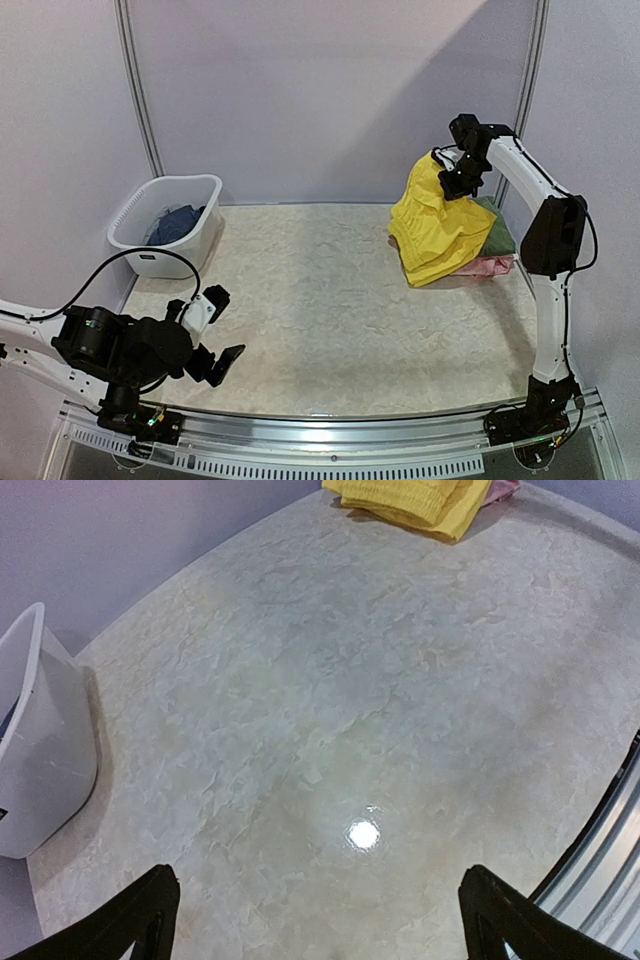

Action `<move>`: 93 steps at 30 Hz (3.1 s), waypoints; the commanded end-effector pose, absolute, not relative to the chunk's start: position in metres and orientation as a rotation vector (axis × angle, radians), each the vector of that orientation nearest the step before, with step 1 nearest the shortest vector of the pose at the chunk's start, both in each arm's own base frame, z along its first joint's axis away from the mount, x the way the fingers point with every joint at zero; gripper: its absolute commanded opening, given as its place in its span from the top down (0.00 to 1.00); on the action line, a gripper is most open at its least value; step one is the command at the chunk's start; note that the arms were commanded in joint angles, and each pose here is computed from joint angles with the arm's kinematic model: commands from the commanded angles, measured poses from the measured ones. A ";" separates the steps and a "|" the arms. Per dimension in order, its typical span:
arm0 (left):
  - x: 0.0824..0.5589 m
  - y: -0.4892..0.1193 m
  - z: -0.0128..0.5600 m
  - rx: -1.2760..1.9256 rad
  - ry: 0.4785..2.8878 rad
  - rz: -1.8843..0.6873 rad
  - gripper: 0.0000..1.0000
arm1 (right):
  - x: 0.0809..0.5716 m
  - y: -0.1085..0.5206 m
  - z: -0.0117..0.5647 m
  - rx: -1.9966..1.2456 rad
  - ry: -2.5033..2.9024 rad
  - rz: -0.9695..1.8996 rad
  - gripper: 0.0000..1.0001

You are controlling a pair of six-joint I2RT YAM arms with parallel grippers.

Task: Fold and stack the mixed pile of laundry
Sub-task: Place the square-folded shorts at the corner of the board, then smooth out the square-folded shorts at the corner of the board.

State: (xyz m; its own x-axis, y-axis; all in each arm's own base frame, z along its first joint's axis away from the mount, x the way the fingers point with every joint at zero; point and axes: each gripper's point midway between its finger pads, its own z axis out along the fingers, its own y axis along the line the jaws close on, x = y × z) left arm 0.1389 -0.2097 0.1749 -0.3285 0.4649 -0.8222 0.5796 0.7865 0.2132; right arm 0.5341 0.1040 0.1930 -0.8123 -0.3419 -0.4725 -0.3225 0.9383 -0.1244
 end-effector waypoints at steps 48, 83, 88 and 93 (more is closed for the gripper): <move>0.136 -0.212 0.168 0.816 1.982 -0.147 0.00 | 0.588 -0.080 0.140 0.592 2.453 0.152 0.47; 0.143 -0.221 0.181 0.768 1.965 -0.137 0.00 | 0.662 -0.033 0.115 0.431 2.295 0.475 0.71; 0.145 -0.221 0.178 0.764 1.976 -0.128 0.00 | 0.668 -0.037 0.103 0.430 2.271 0.577 0.68; 0.147 -0.224 0.181 0.762 1.974 -0.137 0.00 | 0.669 -0.031 0.108 0.360 2.257 0.627 0.57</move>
State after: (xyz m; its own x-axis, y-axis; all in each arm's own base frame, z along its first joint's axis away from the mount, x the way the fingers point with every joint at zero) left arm 0.1433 -0.2160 0.1669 -0.3289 0.4943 -0.8046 0.5698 0.7833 0.2483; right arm 0.6600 -0.0392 0.0953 -0.6890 0.4588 -0.5611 0.1521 0.8485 0.5069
